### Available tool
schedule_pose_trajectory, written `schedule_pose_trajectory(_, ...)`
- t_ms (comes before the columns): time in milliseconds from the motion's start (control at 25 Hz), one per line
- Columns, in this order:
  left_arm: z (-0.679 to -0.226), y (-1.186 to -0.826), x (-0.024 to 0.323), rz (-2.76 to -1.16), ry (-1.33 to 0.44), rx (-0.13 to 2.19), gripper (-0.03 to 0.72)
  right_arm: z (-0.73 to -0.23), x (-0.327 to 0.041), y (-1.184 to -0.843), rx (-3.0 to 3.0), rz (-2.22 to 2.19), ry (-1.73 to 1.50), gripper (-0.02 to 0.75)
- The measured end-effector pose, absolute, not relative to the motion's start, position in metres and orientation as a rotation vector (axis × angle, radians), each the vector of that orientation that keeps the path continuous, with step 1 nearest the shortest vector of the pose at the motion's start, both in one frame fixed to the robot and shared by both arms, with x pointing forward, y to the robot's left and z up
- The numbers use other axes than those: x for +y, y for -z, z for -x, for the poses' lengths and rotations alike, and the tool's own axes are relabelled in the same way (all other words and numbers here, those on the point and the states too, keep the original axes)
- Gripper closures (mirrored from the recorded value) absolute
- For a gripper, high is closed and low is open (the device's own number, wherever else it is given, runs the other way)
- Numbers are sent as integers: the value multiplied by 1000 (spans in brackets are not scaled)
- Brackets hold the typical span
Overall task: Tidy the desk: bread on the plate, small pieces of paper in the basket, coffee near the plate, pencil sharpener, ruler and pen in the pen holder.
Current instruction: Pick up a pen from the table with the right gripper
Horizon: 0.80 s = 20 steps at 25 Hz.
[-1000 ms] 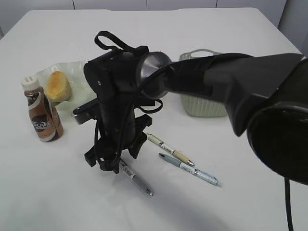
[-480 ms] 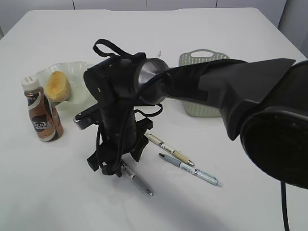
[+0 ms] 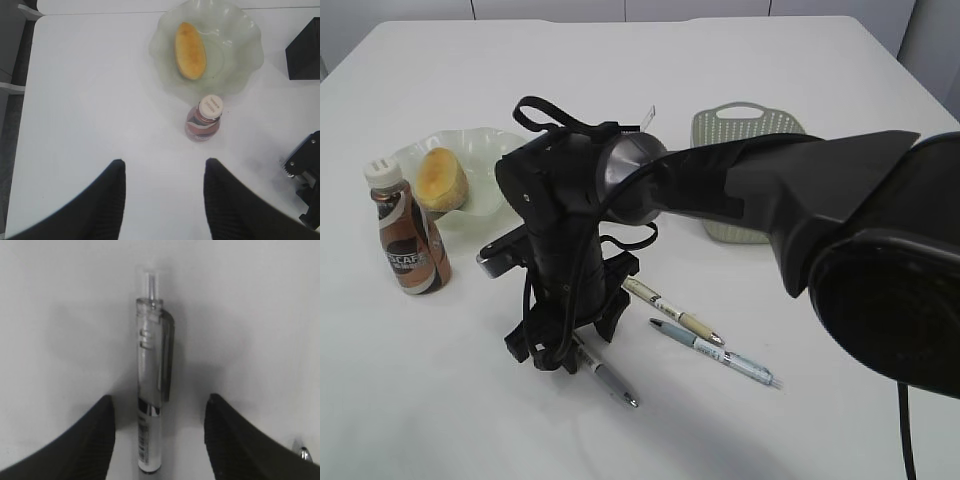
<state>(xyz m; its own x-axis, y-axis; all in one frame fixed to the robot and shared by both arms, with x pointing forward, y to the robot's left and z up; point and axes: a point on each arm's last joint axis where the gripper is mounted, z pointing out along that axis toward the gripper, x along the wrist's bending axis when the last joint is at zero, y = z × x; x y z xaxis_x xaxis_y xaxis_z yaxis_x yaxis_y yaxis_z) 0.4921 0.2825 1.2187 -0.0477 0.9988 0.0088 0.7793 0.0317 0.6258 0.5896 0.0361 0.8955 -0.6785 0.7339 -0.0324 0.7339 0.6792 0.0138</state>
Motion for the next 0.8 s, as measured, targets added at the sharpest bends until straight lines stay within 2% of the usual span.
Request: schedule_pose_trajectory(800, -492, -1219, 282, -1798, -670, 1880, 317, -590, 35, -896, 2835, -1224, 12, 317)
